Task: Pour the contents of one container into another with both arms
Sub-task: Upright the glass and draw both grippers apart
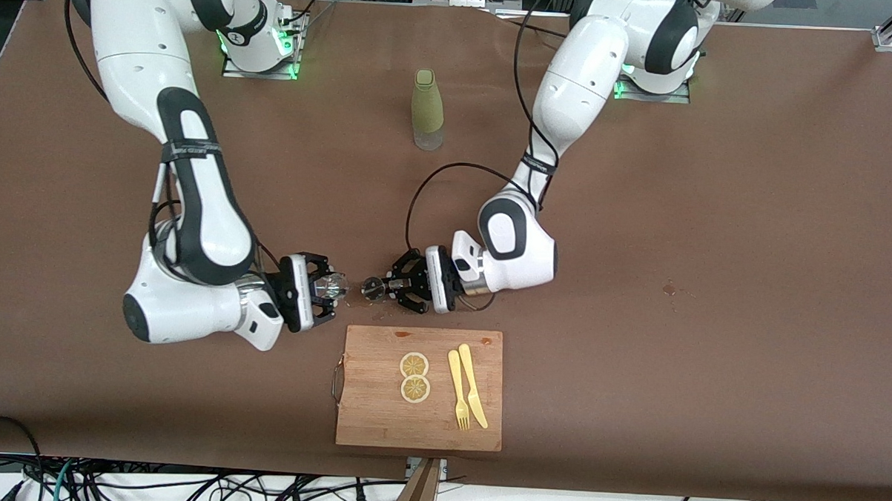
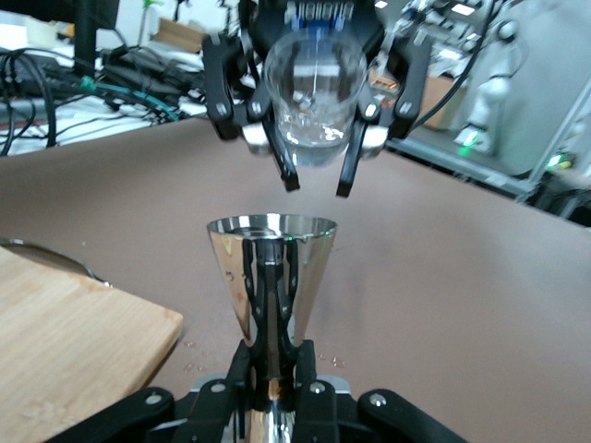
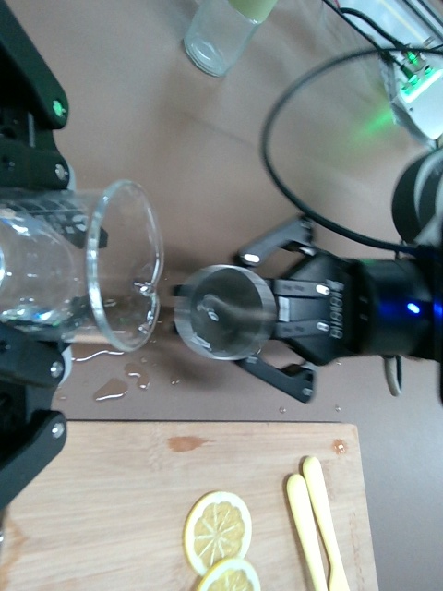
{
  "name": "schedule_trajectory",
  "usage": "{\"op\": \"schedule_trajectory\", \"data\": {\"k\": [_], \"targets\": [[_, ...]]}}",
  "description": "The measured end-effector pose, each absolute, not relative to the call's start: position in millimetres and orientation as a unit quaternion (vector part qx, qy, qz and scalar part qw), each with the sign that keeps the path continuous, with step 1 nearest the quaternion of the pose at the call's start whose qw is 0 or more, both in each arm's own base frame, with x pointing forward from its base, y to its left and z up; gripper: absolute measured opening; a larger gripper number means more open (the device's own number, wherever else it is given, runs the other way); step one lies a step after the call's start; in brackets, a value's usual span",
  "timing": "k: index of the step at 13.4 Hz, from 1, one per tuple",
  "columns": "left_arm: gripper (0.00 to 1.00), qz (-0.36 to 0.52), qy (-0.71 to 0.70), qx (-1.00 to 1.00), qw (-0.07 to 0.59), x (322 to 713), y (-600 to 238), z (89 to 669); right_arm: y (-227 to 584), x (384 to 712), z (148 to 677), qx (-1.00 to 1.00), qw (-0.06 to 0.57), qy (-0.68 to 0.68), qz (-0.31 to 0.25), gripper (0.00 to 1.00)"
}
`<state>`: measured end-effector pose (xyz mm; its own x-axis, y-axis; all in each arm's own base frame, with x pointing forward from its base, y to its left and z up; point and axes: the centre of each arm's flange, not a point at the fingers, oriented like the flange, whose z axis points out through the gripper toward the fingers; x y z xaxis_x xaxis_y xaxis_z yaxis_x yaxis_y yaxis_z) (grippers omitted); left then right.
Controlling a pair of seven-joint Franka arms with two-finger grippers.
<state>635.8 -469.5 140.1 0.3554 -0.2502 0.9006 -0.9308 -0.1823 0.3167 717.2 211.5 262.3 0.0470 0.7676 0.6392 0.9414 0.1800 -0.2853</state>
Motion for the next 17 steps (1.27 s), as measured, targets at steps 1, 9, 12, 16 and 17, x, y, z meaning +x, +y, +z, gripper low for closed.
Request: {"op": "schedule_trajectory", "data": {"k": [1,9,12,16,17], "targets": [[0.21,0.366,-0.438,0.664,0.482,644,-458,142,198,718,256,-0.623,0.365,-0.68,-0.133,0.33],[0.21,0.386,-0.481,0.508,0.602,678,-320,144,37,708,185,-0.577,0.4,-0.663,-0.26,0.33],[0.21,0.372,-0.509,0.448,0.634,670,-241,140,-14,683,139,-0.561,0.412,-0.645,-0.317,0.33],[0.21,0.343,-0.567,0.413,0.625,659,-142,132,-60,648,92,-0.568,0.422,-0.609,-0.358,0.33],[0.21,0.345,-0.585,0.411,0.608,658,-118,128,-68,645,90,-0.571,0.42,-0.604,-0.365,0.33]]}}
